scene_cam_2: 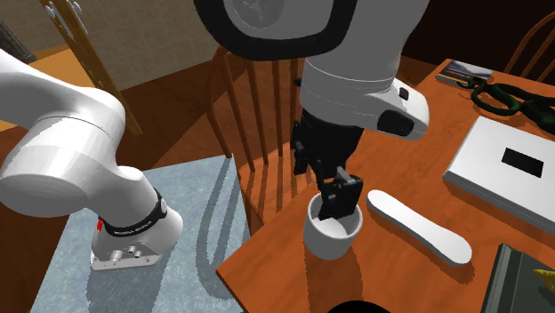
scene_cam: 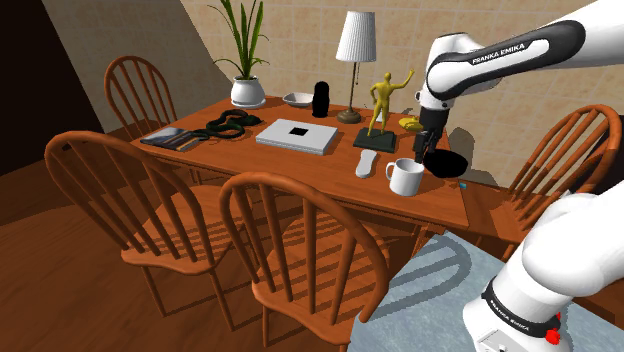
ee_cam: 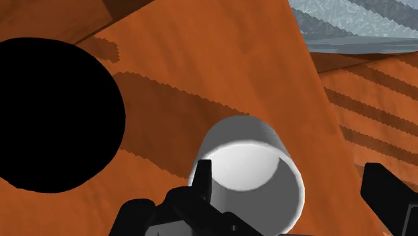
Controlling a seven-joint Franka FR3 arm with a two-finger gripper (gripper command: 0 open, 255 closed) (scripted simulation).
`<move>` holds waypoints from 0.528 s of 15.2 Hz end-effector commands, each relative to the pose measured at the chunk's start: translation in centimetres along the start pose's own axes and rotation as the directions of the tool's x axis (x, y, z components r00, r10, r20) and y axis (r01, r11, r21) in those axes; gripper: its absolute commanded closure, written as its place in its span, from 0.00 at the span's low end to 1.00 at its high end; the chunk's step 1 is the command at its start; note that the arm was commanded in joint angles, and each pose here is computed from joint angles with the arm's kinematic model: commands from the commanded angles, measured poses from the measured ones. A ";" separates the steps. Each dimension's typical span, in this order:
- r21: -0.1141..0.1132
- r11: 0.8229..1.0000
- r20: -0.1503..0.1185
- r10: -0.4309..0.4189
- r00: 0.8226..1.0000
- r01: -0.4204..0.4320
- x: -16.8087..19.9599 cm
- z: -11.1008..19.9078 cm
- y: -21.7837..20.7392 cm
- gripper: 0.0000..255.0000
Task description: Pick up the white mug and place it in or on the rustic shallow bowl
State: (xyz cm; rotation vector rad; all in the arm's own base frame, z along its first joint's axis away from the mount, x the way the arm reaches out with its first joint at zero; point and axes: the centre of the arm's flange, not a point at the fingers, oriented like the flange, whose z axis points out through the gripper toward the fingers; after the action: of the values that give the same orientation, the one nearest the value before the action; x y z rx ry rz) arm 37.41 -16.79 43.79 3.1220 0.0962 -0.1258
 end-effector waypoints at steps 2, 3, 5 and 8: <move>0.005 1.000 -0.025 -0.006 1.000 0.006 1.8 2.2 2.9 0.00; 0.007 1.000 -0.033 -0.008 0.999 0.008 2.4 2.8 3.8 0.00; 0.012 1.000 -0.048 -0.011 0.999 0.012 3.7 4.1 5.6 0.00; 0.015 1.000 -0.058 -0.013 0.998 0.014 4.5 5.4 6.8 0.00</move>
State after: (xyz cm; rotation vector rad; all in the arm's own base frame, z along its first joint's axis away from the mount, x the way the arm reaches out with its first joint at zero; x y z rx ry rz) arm 41.69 -23.06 38.64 3.1411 0.1163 -0.0413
